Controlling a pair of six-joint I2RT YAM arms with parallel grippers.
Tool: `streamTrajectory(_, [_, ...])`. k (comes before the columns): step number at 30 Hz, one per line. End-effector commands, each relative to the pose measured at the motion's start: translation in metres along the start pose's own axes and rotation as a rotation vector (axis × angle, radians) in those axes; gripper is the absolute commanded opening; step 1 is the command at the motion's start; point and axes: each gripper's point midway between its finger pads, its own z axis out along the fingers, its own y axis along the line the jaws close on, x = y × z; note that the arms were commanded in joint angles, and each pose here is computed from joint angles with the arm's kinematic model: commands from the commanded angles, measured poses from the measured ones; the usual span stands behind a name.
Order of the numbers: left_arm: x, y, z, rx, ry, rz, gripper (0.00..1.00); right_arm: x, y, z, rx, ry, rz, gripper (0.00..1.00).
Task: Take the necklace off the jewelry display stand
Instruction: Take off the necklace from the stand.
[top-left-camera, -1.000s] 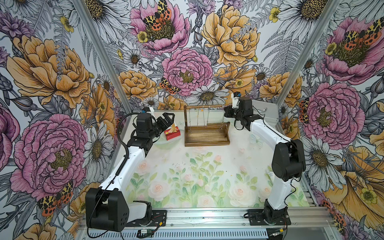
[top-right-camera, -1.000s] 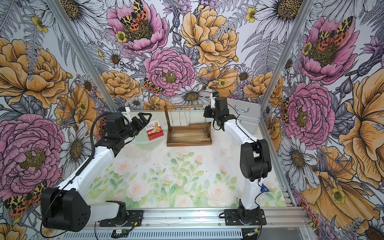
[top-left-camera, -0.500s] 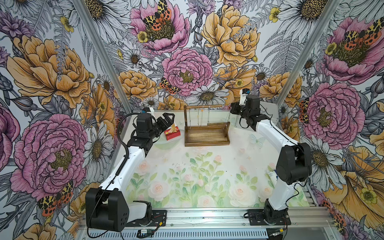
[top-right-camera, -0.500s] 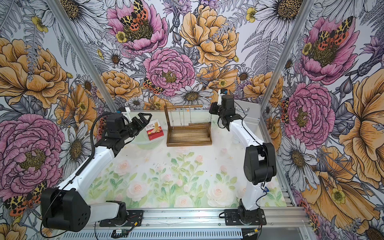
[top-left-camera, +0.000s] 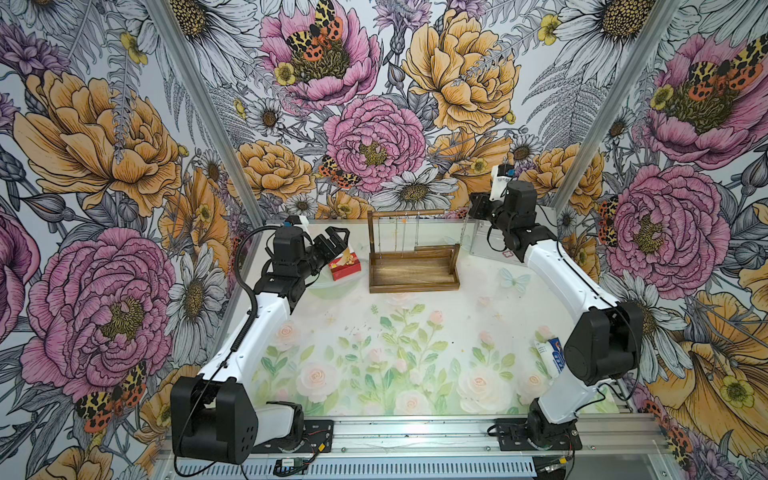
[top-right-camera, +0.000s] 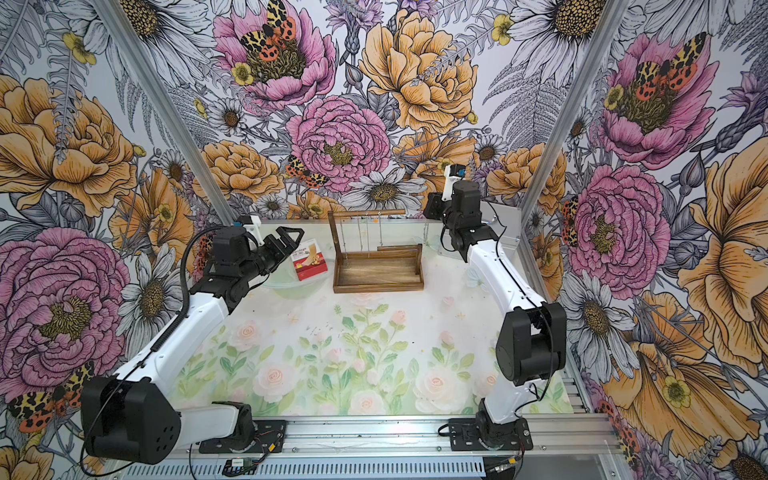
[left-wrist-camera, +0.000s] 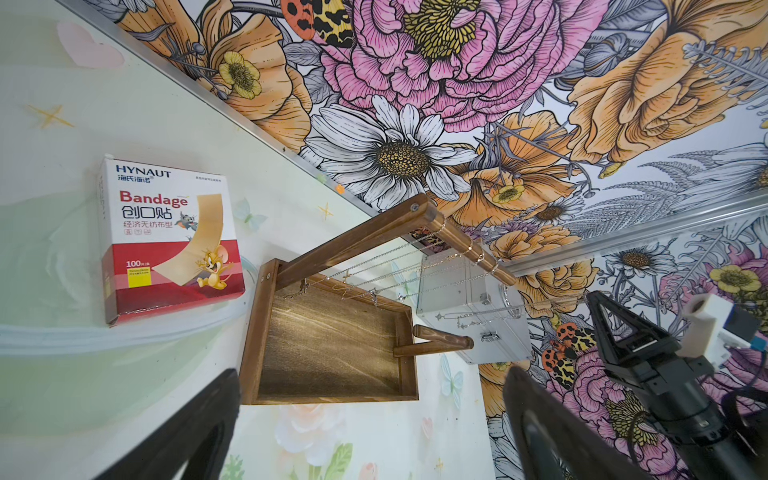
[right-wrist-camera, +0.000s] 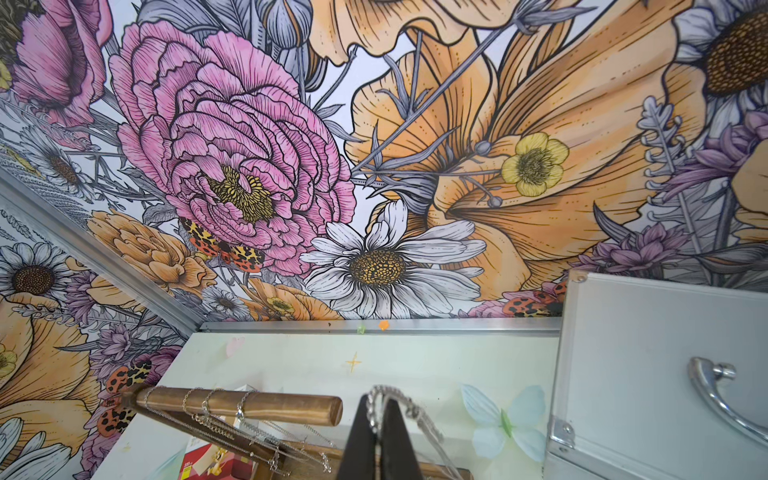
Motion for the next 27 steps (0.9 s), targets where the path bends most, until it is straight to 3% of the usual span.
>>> streamTrajectory(1, [-0.012,-0.007,-0.014,-0.006,-0.051,0.034,0.99,-0.029,0.012,-0.021,-0.011,-0.052,0.004,0.00])
streamTrajectory(14, [-0.038,-0.008,-0.044,-0.040,-0.187,0.082,0.99,-0.047,0.037,-0.069,-0.061,-0.057,0.042,0.00])
streamTrajectory(27, [-0.066,-0.025,-0.070,0.065,-0.295,0.140,0.99,-0.036,0.086,-0.124,-0.218,0.001,0.050,0.00])
